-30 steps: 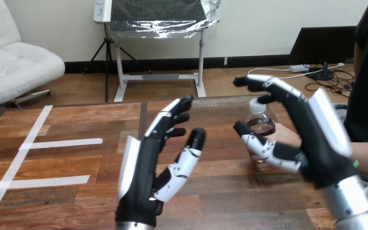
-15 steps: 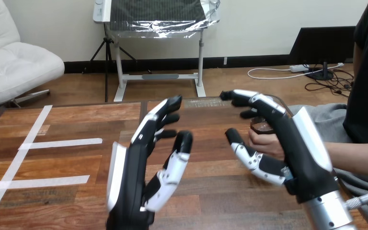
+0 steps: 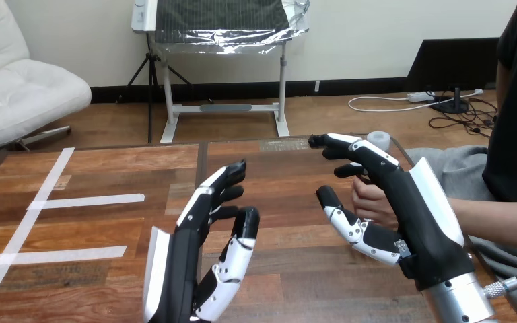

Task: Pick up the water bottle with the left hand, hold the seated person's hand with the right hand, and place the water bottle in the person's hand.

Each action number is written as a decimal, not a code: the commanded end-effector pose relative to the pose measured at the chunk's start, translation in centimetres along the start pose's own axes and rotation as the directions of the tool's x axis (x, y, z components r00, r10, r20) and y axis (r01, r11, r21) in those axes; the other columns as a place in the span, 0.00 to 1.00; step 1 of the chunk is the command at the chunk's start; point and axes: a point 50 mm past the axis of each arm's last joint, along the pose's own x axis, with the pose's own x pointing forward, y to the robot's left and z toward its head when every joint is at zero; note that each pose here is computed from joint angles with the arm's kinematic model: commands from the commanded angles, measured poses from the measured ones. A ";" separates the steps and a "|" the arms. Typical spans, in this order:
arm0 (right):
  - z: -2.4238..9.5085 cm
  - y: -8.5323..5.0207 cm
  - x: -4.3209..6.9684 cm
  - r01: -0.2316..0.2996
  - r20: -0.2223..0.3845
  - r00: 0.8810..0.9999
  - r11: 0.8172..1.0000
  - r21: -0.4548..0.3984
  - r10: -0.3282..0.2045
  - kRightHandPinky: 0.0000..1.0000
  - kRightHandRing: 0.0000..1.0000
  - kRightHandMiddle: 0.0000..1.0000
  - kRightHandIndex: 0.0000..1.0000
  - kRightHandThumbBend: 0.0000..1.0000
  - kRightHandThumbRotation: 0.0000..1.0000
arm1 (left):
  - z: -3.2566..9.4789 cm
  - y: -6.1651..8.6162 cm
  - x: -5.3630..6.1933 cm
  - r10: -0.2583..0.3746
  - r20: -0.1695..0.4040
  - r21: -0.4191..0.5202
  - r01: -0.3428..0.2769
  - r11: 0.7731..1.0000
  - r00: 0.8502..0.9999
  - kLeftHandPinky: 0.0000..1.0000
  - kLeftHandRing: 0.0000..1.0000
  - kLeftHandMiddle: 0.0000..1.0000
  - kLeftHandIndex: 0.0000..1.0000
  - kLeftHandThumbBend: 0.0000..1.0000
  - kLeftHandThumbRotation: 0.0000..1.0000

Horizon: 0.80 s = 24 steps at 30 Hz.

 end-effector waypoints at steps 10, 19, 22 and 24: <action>0.6 -0.5 0.9 0.021 0.043 0.999 1.000 0.013 -0.022 0.72 0.81 0.84 0.79 0.25 0.00 | 1.3 -0.3 0.9 0.075 0.065 -0.064 -0.071 0.995 0.995 0.71 0.78 0.81 0.80 0.34 0.71; 0.4 -0.6 0.9 0.011 0.038 0.999 1.000 0.006 -0.011 0.73 0.82 0.83 0.78 0.25 0.00 | 1.5 -0.3 1.1 0.083 0.071 -0.072 -0.078 0.994 0.994 0.70 0.78 0.81 0.80 0.35 0.71; 0.4 -0.6 0.9 0.010 0.038 0.999 1.000 0.004 -0.011 0.73 0.82 0.83 0.78 0.25 0.00 | 1.5 -0.3 1.1 0.087 0.070 -0.072 -0.082 0.994 0.994 0.70 0.78 0.81 0.80 0.35 0.70; 0.4 -0.7 0.8 0.010 0.038 0.999 1.000 0.000 -0.010 0.73 0.82 0.83 0.78 0.25 0.00 | 1.5 -0.2 1.1 0.091 0.071 -0.072 -0.086 0.994 0.993 0.70 0.78 0.81 0.80 0.36 0.70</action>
